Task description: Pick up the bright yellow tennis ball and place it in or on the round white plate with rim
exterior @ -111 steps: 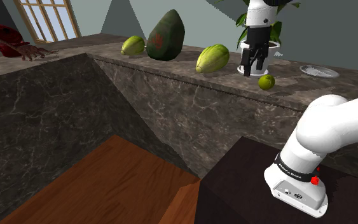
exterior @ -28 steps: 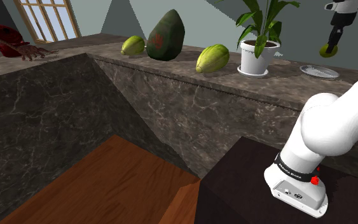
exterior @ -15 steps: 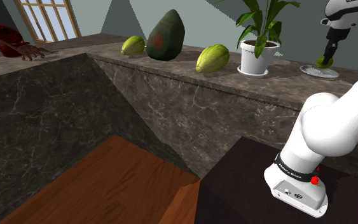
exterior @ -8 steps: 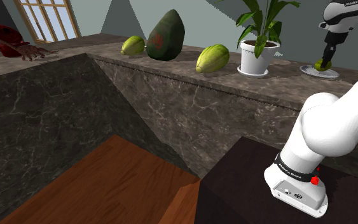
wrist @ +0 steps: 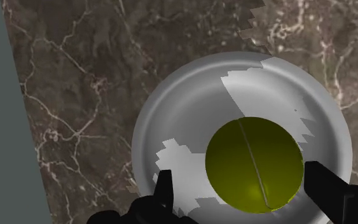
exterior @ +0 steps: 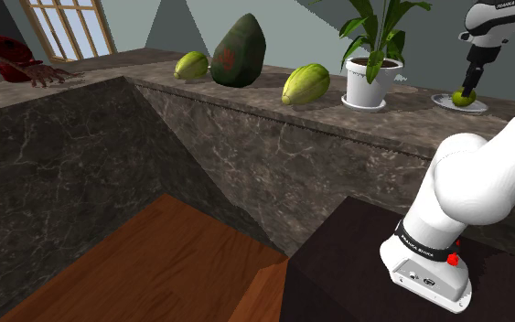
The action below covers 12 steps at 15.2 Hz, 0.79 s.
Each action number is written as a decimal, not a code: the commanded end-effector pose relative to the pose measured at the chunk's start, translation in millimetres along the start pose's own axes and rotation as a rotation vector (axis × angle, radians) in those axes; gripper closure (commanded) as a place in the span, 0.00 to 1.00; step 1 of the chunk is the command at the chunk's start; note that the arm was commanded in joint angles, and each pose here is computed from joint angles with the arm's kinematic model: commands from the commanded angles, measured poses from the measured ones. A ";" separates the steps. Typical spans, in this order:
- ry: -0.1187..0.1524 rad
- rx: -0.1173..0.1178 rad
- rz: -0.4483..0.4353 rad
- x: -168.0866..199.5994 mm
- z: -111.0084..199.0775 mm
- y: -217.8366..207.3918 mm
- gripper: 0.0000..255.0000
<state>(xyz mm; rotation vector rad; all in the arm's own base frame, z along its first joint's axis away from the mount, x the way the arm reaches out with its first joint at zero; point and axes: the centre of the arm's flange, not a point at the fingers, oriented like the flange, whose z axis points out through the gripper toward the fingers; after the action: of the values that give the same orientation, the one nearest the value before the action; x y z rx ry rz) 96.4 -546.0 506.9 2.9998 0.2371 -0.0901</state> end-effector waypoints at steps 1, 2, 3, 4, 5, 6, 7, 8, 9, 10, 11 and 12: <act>0.000 0.000 0.000 0.0 0.0 0.0 0.00; 0.000 0.000 0.000 0.0 -13.2 0.0 0.00; 0.000 0.000 0.000 0.0 -26.4 0.0 0.00; 0.000 0.000 0.000 0.0 -39.6 0.0 0.00; 0.000 0.000 0.000 0.0 -50.0 0.0 0.00; 0.000 0.000 0.000 0.0 -50.0 0.0 0.00; 0.000 0.000 0.000 0.0 -50.0 0.0 0.00; 0.000 0.000 0.000 0.0 -50.0 0.0 0.00; 0.000 0.000 0.000 0.0 -50.0 0.0 0.00; 0.000 0.000 0.000 0.0 -50.0 0.0 0.00; 0.000 0.000 0.000 0.0 -50.0 0.0 0.00; 0.000 0.000 0.000 0.0 -50.0 0.0 0.00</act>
<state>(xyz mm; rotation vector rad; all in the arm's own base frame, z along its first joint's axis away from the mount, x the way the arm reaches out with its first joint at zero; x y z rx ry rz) 98.8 -539.2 556.3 2.9998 0.2371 -0.0901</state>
